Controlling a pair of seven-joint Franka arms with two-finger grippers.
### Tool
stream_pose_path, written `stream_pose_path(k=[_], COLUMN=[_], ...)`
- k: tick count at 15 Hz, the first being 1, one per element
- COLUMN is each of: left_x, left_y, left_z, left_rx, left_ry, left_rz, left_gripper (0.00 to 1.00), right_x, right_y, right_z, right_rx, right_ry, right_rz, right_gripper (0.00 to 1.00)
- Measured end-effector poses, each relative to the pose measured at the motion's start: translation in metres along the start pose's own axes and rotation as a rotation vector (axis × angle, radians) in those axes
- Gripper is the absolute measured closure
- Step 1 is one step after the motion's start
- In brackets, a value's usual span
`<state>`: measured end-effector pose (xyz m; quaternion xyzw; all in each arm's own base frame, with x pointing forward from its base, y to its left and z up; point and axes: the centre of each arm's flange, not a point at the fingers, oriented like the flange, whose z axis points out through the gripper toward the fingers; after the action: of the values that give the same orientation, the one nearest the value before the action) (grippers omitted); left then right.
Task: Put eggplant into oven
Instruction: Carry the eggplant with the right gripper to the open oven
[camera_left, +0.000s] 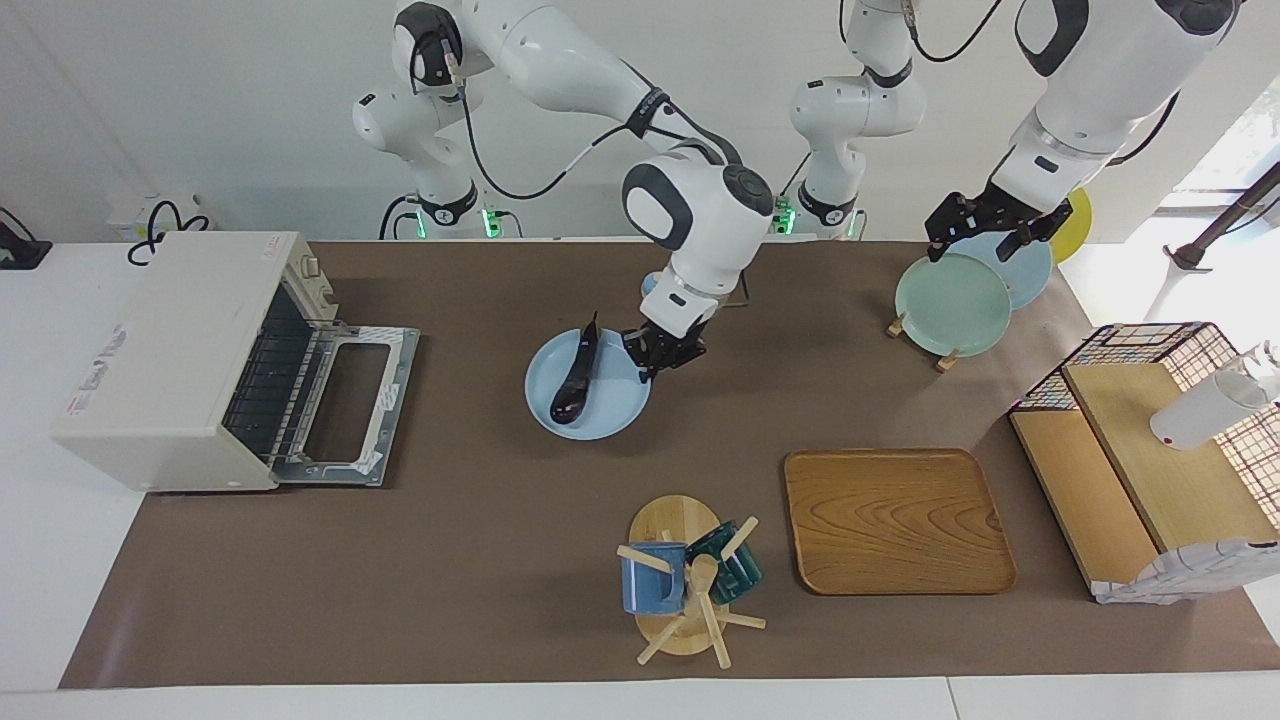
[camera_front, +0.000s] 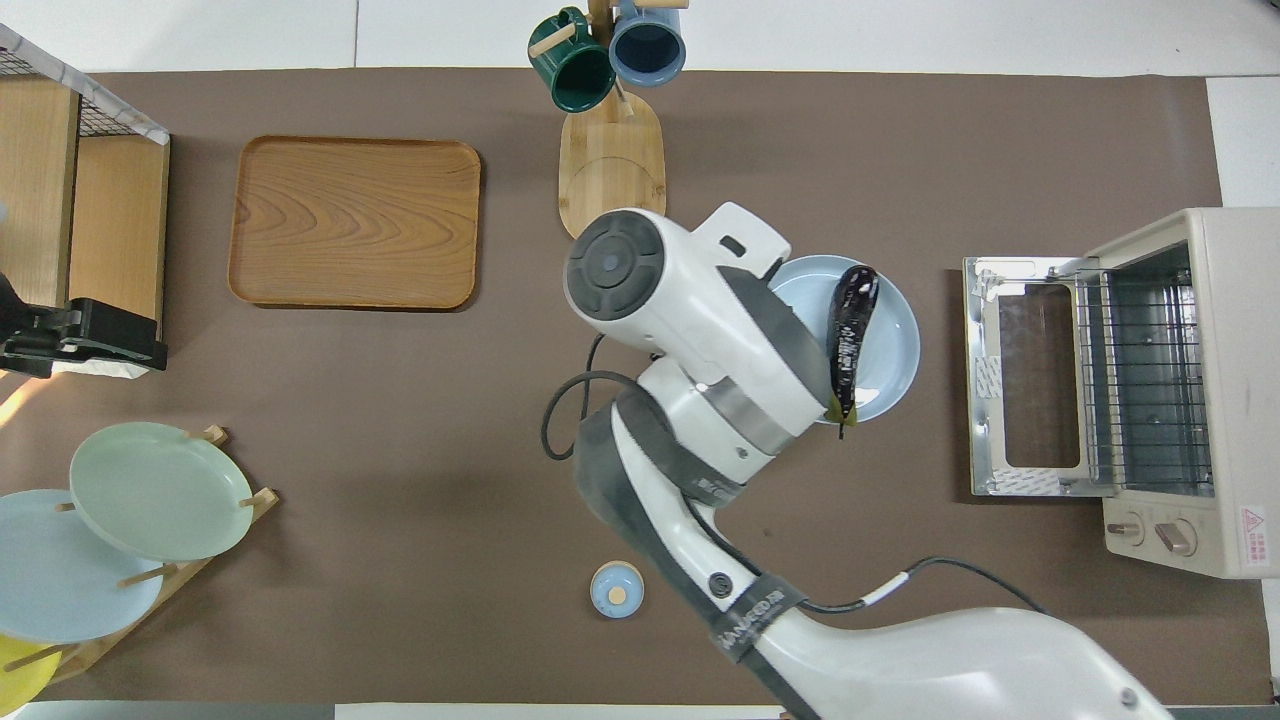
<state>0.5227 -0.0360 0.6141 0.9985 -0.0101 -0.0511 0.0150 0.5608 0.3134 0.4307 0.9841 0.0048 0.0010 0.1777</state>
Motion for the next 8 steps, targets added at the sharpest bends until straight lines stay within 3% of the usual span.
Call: stream_pose_path(k=[3,8], left_x=[0.001,0.001], left_y=[-0.002,0.003], left_z=[-0.001,0.0], left_rx=[-0.001,0.001], left_ry=[0.007,0.006], left_rz=[-0.003,0.006], left_gripper=[0.0,0.0], right_x=[-0.019,-0.042], right_y=[0.074,0.175], right_z=[0.004,0.062], right_rx=[0.025,0.072], right_ry=[-0.006,-0.004], right_rz=[0.008,-0.004], right_gripper=[0.97,0.97])
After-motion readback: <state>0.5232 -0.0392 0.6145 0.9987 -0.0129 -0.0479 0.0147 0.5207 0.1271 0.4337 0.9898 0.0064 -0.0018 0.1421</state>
